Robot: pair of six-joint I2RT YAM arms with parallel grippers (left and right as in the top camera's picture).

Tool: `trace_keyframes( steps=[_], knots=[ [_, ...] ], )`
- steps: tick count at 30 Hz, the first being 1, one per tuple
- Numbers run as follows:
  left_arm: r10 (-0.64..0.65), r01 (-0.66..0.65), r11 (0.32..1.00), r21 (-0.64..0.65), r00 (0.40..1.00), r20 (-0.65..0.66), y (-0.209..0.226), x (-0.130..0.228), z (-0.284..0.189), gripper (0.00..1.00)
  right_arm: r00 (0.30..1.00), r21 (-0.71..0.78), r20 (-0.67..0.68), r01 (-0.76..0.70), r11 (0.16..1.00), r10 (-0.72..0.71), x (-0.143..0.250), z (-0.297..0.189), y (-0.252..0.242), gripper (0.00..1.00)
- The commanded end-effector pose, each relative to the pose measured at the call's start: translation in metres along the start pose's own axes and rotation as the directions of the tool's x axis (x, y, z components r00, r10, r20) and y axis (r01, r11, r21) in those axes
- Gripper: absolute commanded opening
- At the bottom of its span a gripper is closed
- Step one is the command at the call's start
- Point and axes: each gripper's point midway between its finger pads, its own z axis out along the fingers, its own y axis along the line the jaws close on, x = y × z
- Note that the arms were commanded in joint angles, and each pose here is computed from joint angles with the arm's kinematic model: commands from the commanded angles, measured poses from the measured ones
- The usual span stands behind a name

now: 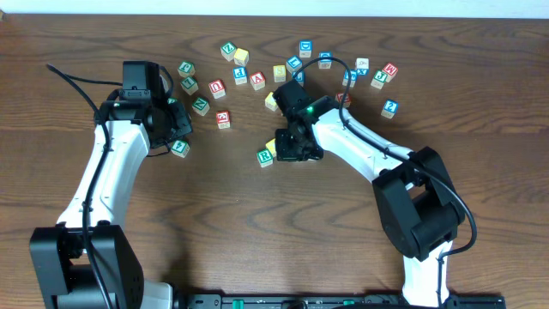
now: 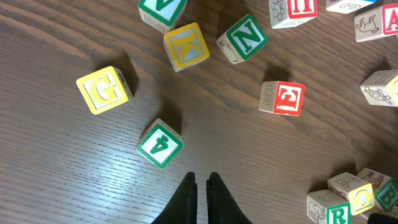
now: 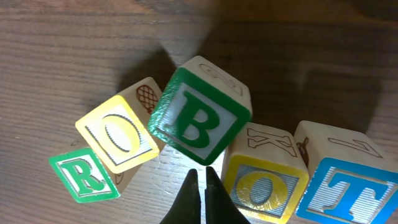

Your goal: Spell out ROBOT

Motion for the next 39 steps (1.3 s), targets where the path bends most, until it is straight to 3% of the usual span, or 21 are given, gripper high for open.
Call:
trace_keyframes(
  steps=[1,12,26,39],
  knots=[
    [0.014,-0.014,1.0,-0.017,1.0,-0.006,0.004,0.0,0.004,0.08,0.999,0.068,0.001,-0.038,0.997,0.038,-0.003,0.005,-0.021,0.01],
    [0.014,-0.014,1.0,-0.017,1.0,-0.005,0.004,0.0,0.004,0.08,0.999,0.055,0.036,-0.001,0.998,-0.001,-0.017,-0.01,-0.026,0.01],
    [0.015,-0.014,1.0,-0.014,1.0,0.003,0.003,-0.002,0.004,0.08,0.963,-0.057,0.266,0.059,0.997,-0.042,-0.079,-0.03,0.013,0.06],
    [0.014,-0.014,1.0,-0.014,1.0,0.002,0.003,-0.002,0.004,0.08,0.966,-0.054,0.245,0.103,0.993,-0.087,-0.073,-0.002,0.027,0.02]
  ],
)
